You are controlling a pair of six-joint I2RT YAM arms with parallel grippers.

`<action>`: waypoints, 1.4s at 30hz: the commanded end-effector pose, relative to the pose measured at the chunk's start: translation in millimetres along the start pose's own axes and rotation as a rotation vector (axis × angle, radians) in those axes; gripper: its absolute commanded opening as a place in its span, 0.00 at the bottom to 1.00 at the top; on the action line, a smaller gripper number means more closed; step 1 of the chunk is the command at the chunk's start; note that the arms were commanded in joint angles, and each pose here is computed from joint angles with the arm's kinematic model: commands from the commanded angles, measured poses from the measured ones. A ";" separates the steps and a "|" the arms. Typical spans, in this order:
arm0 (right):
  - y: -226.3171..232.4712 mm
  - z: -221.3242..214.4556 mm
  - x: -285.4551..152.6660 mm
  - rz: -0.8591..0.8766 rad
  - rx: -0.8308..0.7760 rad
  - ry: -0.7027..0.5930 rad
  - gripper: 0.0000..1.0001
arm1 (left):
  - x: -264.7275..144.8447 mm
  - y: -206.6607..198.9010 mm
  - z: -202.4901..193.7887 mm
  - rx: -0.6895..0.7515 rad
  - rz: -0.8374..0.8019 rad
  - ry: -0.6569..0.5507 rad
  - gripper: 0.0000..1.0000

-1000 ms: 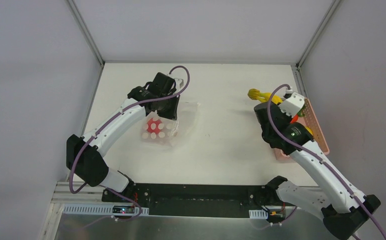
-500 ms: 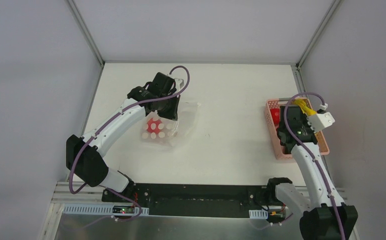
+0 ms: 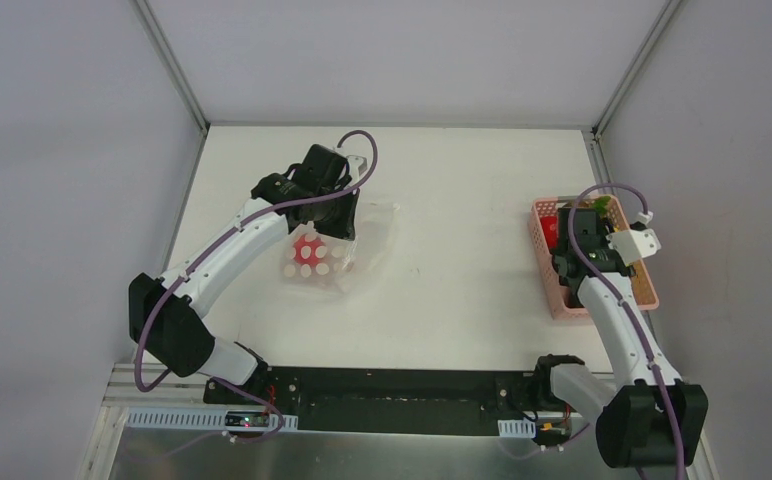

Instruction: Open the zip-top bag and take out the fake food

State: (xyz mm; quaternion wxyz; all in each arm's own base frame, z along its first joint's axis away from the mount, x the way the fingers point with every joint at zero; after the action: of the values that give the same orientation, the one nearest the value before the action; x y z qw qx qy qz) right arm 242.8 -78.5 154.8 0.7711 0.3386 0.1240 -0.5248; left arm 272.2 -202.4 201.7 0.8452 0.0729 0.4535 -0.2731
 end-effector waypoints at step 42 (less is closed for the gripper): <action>141.0 -206.0 -312.7 1.369 -0.393 0.918 0.77 | -14.8 -9.8 5.4 -0.011 -0.074 -0.038 0.00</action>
State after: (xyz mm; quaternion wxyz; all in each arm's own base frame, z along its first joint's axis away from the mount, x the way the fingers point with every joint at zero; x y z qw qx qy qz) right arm 259.9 277.3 184.7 0.8523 0.3381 0.3355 0.2161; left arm 267.3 -208.0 204.2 0.8386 0.0617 0.4548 -0.2934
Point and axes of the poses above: each gripper's point midway between its finger pads, its own x axis out along the fingers, its own y axis along the line the jaws close on, z = x × y, the point moved 2 cm from there along -x, back along the fingers, and after that the axes turned 11 degrees about x, right-handed, at the moved point
